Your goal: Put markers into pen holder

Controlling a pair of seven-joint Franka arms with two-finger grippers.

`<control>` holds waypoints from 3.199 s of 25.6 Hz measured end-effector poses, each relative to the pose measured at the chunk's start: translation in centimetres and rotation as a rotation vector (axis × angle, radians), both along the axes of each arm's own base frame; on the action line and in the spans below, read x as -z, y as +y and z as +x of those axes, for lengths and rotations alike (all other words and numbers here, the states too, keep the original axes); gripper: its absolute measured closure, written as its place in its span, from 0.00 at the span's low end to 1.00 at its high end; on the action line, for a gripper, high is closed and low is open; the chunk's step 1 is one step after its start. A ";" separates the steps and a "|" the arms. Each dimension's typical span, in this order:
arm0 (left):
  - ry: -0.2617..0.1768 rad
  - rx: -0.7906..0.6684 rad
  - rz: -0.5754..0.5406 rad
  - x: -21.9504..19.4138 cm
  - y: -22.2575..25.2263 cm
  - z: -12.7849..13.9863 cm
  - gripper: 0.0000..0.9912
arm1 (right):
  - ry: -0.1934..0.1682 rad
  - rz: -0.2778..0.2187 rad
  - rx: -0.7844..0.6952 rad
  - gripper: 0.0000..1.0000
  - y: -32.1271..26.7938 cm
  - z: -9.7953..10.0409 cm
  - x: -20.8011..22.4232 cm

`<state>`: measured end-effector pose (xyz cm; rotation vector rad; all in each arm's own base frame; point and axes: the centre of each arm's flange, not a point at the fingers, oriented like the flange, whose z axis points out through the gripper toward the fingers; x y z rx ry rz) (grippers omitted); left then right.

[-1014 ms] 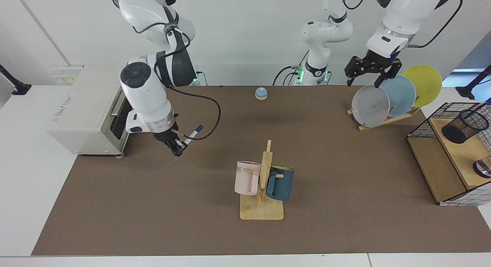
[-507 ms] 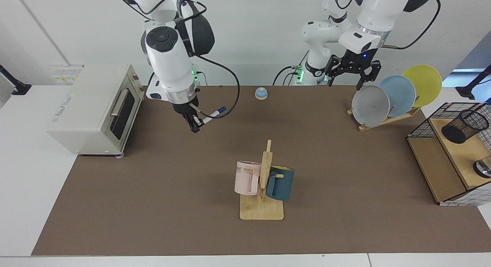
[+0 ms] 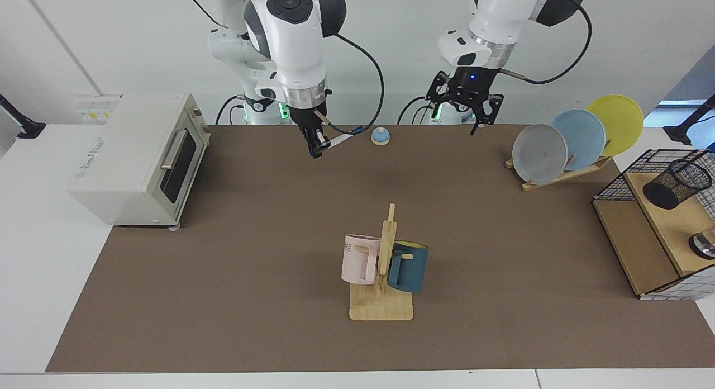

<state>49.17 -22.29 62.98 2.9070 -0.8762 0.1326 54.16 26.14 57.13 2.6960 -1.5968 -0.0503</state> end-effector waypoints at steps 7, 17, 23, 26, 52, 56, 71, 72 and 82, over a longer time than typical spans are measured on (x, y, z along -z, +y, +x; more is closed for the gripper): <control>0.038 0.032 0.024 2.5 -8.3 -2.7 0.01 | 0.017 0.002 0.015 0.83 1.2 -2.2 -1.3; 0.055 0.079 0.028 2.8 -12.5 -5.0 0.02 | 0.068 0.109 -0.022 0.83 0.5 -3.1 -1.7; 0.051 0.067 0.021 2.4 -12.2 -4.6 0.02 | 0.077 0.190 -0.046 0.83 -0.2 -2.5 -1.2; 0.050 0.034 0.009 1.5 -11.0 -3.5 0.02 | 0.060 0.208 -0.029 0.83 -0.7 -2.0 -0.9; 0.082 0.064 -0.030 0.1 -15.3 -6.1 0.14 | 0.060 0.236 0.107 0.83 -0.7 -2.3 -1.2; 0.090 0.073 -0.027 0.5 -15.6 -6.2 0.20 | 0.067 0.255 0.118 0.83 -0.6 -2.3 -1.3; 0.120 0.050 -0.015 1.6 -15.3 -5.8 0.95 | 0.066 0.280 0.135 0.83 -0.6 -2.5 -1.6; 0.124 0.036 -0.015 1.7 -15.4 -5.9 0.97 | 0.065 0.282 0.136 0.83 -0.6 -2.5 -1.7; 0.142 -0.031 -0.013 1.8 -15.5 -6.0 0.97 | 0.063 0.287 0.137 0.83 -0.6 -2.5 -1.7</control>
